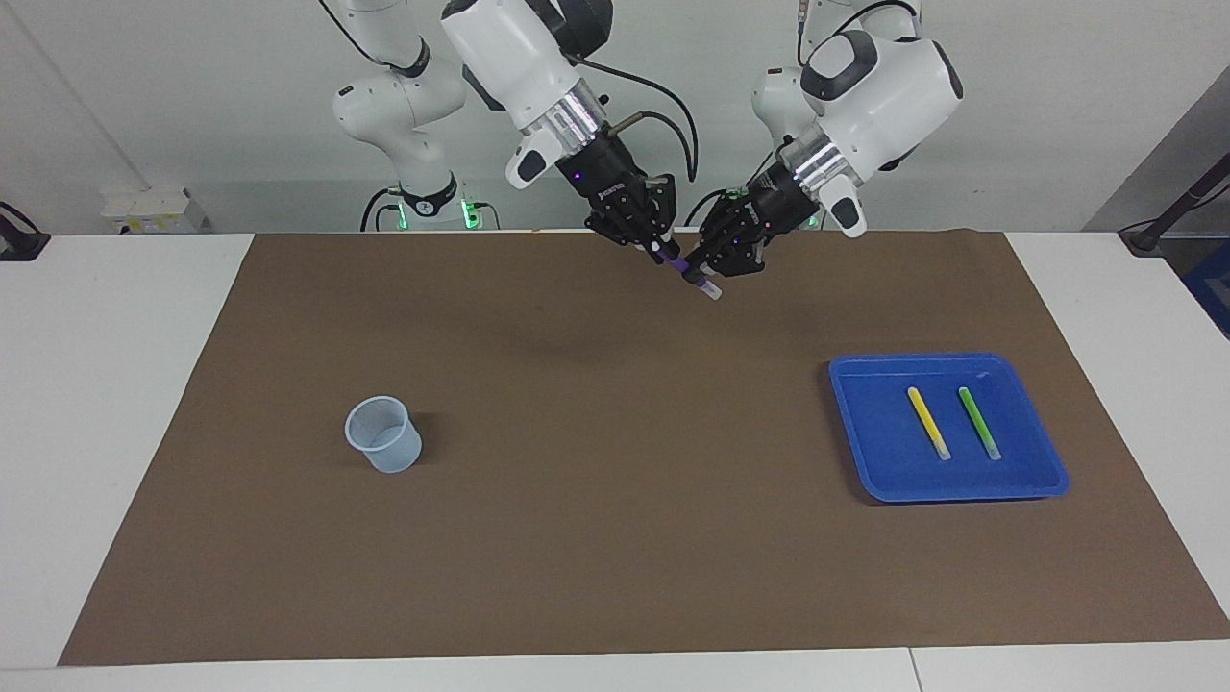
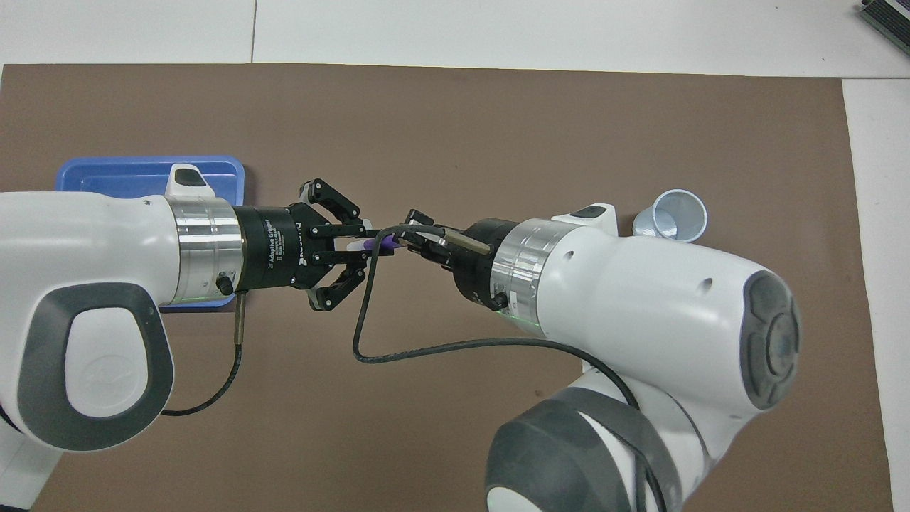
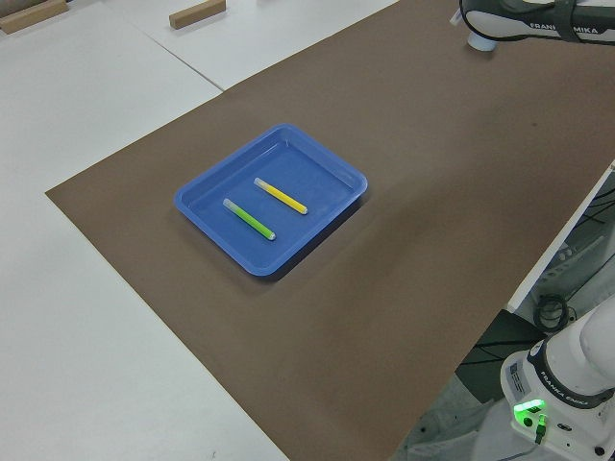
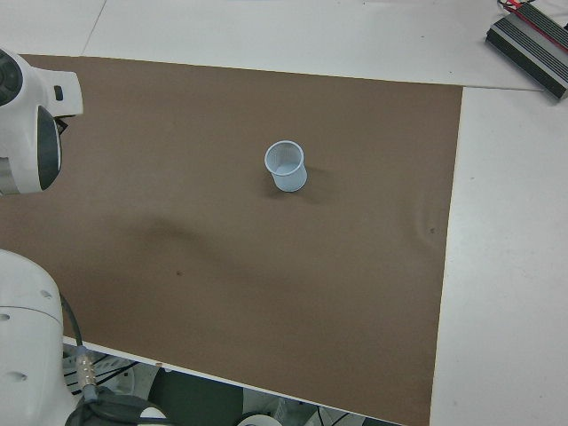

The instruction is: Transfer and insert pens with both arms

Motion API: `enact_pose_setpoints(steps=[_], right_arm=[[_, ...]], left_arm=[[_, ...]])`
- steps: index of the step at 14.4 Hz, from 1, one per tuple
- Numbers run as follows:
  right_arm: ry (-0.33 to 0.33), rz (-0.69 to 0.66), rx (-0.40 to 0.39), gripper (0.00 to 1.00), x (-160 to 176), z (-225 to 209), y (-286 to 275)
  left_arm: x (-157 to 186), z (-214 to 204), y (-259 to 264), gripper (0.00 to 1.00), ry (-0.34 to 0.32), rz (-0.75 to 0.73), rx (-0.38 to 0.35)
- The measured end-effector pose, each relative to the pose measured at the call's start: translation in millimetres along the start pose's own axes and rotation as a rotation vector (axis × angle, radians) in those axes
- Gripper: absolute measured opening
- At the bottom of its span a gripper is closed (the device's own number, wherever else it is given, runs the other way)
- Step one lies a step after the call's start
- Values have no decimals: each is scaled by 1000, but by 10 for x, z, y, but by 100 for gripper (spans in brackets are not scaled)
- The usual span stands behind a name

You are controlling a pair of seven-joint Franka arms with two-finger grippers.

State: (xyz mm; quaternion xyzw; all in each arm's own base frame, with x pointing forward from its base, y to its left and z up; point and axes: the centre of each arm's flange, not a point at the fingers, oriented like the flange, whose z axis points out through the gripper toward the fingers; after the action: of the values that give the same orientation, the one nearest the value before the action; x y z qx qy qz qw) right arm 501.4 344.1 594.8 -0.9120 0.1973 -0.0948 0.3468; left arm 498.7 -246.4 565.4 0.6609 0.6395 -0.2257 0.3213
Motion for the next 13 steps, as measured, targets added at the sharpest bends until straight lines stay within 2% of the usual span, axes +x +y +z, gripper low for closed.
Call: enact_pose_setpoints(steps=[2,3,6,10,13], right_arm=[[0,0,0,18,0,0,0],[0,0,0,18,3,-1,0],[-5,-24,-11,18,46,-10,36],[-58,-177,-70,18,251,-95,195],[-107,-353,-136,18,544,-289,395]], left_arm=[[0,0,0,17,0,0,0],[-4,4,-4,23,0,1,1],[-7,8,-7,54,0,1,3],[20,-12,5,99,0,-3,5],[92,-24,-10,100,35,35,42]])
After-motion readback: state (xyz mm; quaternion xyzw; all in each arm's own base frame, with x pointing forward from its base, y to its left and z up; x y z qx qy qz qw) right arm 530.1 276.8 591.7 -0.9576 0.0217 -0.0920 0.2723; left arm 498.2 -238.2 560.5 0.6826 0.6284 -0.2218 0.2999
